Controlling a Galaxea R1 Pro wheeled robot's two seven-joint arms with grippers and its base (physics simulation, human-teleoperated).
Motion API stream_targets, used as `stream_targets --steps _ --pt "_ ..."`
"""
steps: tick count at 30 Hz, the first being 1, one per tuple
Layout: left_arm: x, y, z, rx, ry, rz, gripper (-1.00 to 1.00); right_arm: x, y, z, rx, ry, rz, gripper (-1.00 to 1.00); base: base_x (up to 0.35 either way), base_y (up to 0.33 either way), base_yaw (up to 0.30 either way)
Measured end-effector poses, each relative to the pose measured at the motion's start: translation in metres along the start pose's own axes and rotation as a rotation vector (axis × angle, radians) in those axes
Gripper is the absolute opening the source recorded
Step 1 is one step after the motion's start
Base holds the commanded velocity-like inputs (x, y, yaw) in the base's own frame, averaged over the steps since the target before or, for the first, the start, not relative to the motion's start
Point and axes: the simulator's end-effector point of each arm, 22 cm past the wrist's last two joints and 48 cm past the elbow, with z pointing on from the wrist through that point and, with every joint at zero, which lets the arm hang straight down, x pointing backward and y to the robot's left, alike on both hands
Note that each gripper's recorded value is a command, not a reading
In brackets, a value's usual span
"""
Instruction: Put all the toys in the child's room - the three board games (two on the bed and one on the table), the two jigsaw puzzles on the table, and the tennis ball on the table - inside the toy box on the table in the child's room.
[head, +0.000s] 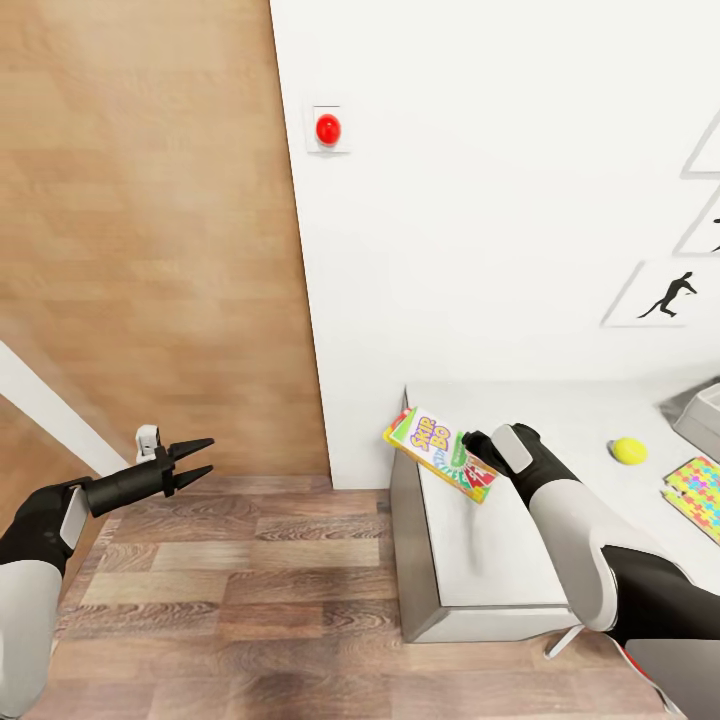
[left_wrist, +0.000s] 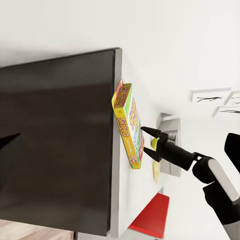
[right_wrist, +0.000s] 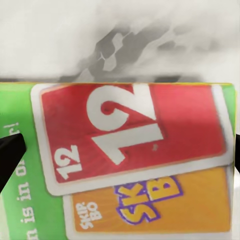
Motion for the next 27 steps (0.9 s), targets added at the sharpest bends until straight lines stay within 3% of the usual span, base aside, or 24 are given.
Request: stream_targets --steps 27 --pt "-0.004 -0.014 -0.003 0.014 -0.008 0.018 1.00 -0.016 0.009 -0.015 -0.022 -0.032 0.009 1.00 0.000 0.000 0.000"
